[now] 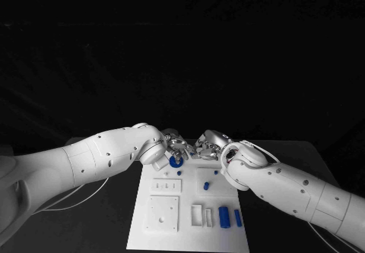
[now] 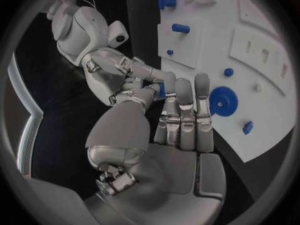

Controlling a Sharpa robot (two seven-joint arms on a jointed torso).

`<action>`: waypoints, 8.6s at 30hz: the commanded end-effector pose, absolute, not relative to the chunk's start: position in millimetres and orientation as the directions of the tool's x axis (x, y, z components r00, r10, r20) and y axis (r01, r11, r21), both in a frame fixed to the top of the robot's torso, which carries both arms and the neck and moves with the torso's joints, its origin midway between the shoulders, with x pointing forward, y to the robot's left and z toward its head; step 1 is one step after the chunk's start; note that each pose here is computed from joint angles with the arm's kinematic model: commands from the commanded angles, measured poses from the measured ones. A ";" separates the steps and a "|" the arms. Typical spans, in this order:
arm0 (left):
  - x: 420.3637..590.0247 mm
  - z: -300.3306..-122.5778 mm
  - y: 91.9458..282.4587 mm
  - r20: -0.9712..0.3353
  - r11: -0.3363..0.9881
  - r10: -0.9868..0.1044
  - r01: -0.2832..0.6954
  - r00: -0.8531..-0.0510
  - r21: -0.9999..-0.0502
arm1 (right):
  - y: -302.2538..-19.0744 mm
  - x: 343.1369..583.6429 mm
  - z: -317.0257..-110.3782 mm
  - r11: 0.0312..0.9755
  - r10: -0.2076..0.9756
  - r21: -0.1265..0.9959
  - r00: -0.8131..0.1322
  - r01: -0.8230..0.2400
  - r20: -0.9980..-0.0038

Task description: Assemble the parts on the task board

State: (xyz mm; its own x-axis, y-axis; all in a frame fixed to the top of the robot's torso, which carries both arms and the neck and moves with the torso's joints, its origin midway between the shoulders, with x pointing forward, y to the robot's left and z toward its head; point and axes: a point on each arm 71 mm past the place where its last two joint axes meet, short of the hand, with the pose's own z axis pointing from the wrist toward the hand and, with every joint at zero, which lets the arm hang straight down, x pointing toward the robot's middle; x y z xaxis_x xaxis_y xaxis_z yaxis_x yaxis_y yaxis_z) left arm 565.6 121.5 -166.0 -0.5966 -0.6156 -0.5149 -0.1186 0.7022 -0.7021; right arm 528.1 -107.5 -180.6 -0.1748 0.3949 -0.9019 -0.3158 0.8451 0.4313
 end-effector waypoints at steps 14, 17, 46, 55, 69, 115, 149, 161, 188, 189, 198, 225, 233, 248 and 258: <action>563.1 -168.9 129.3 -0.496 0.682 -0.647 -0.148 -0.579 -0.717 | -112.2 528.9 -176.4 0.819 0.436 0.457 -0.141 -0.348 -0.889; 562.6 -169.1 133.1 -0.497 0.677 -0.656 -0.152 -0.567 -0.720 | -117.1 527.6 -176.7 0.810 0.442 0.460 -0.138 -0.364 -0.886; 518.6 -203.1 197.2 -0.563 0.755 -0.614 -0.207 -0.553 -0.622 | -212.8 525.3 -195.3 0.730 0.630 0.641 -0.130 -0.237 -0.765; 501.6 -220.0 200.6 -0.583 0.780 -0.593 -0.217 -0.556 -0.587 | -226.1 545.1 -183.5 0.663 0.729 0.725 -0.062 -0.187 -0.682; 493.1 -242.0 197.4 -0.668 0.837 -0.522 -0.166 -0.530 -0.522 | -234.1 559.2 -175.4 0.580 0.809 0.801 -0.010 -0.148 -0.588; 495.2 -265.8 188.2 -0.706 0.873 -0.467 -0.148 -0.533 -0.465 | -231.8 560.4 -175.6 0.572 0.814 0.807 -0.020 -0.145 -0.581; 493.0 -268.7 185.7 -0.695 0.894 -0.418 -0.127 -0.585 -0.430 | -230.7 561.1 -177.0 0.573 0.813 0.808 -0.027 -0.139 -0.581; 493.5 -269.3 186.4 -0.696 0.898 -0.412 -0.132 -0.587 -0.421 | -230.0 561.5 -177.7 0.573 0.813 0.808 -0.030 -0.136 -0.581; 495.0 -270.0 185.4 -0.700 0.908 -0.389 -0.121 -0.599 -0.401 | -229.4 562.4 -179.7 0.573 0.813 0.809 -0.036 -0.130 -0.582; 494.9 -270.0 185.3 -0.700 0.908 -0.388 -0.120 -0.600 -0.401 | -229.5 562.4 -179.8 0.574 0.813 0.809 -0.036 -0.129 -0.582; 494.5 -269.5 184.1 -0.698 0.909 -0.385 -0.116 -0.603 -0.401 | -228.6 562.8 -181.7 0.573 0.813 0.810 -0.039 -0.126 -0.582; 499.6 -268.2 176.4 -0.720 0.918 -0.360 -0.088 -0.593 -0.387 | -228.1 562.7 -183.4 0.573 0.812 0.810 -0.043 -0.122 -0.582; 501.2 -269.9 176.6 -0.707 0.923 -0.345 -0.088 -0.618 -0.373 | -228.2 562.6 -184.4 0.574 0.812 0.810 -0.045 -0.119 -0.582; 504.6 -269.2 178.6 -0.701 0.915 -0.370 -0.109 -0.609 -0.388 | -228.6 562.5 -185.9 0.574 0.812 0.810 -0.048 -0.116 -0.582; 504.7 -268.8 179.3 -0.699 0.912 -0.377 -0.110 -0.608 -0.396 | -229.2 562.3 -187.4 0.575 0.811 0.810 -0.051 -0.112 -0.583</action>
